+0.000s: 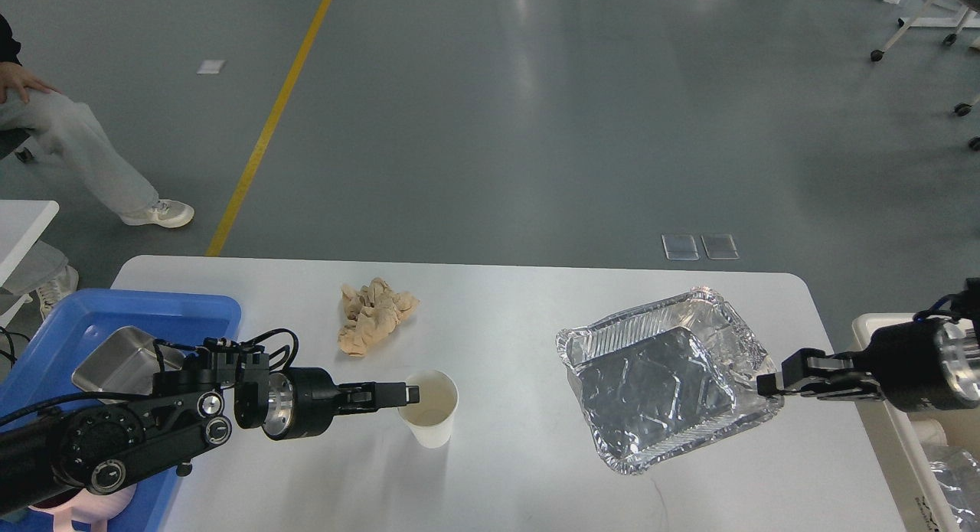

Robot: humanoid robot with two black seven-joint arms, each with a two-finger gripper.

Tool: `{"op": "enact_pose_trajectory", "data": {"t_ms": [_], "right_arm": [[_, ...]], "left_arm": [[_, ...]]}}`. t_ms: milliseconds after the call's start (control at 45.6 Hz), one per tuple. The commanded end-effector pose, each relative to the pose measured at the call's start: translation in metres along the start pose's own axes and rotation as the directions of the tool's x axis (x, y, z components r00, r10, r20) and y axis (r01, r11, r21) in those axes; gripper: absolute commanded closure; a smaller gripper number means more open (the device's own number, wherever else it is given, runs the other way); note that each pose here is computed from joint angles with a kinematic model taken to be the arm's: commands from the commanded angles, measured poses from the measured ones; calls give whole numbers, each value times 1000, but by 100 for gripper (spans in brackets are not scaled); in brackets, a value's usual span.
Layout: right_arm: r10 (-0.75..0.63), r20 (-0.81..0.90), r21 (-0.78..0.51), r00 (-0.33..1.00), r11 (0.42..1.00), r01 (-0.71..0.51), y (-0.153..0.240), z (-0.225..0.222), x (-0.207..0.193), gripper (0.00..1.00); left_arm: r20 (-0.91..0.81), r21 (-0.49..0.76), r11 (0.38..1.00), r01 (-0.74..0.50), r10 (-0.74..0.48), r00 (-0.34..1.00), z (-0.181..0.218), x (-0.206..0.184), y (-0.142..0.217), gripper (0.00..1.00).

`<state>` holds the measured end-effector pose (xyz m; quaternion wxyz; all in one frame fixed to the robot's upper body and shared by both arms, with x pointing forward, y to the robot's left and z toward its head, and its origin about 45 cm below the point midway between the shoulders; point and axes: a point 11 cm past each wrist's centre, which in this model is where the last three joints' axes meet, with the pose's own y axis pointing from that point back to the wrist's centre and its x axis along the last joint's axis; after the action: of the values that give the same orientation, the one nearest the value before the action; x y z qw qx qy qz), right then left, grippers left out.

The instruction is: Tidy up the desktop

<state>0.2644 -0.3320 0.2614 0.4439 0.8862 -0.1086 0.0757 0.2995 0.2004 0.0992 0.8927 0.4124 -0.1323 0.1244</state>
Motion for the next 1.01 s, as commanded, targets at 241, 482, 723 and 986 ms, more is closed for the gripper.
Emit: {"op": "enact_pose_trajectory", "data": {"t_ms": [241, 482, 723, 986], "right_arm": [[-3, 5, -3, 1000, 1000, 3, 0, 2, -2, 100], [-2, 3, -3, 1000, 1000, 2, 0, 1, -1, 100], [0, 4, -5, 1000, 1000, 0, 0, 2, -1, 100], [2, 1, -2, 1000, 1000, -2, 1, 1, 0, 100]], "left_arm": [[2, -13, 996, 89, -89, 996, 8, -13, -8, 93], [3, -12, 995, 101, -101, 995, 5, -12, -3, 98], [-1, -14, 995, 97, -97, 995, 1, 2, 15, 95], [-26, -105, 992, 66, -69, 997, 13, 29, 58, 91]]}}
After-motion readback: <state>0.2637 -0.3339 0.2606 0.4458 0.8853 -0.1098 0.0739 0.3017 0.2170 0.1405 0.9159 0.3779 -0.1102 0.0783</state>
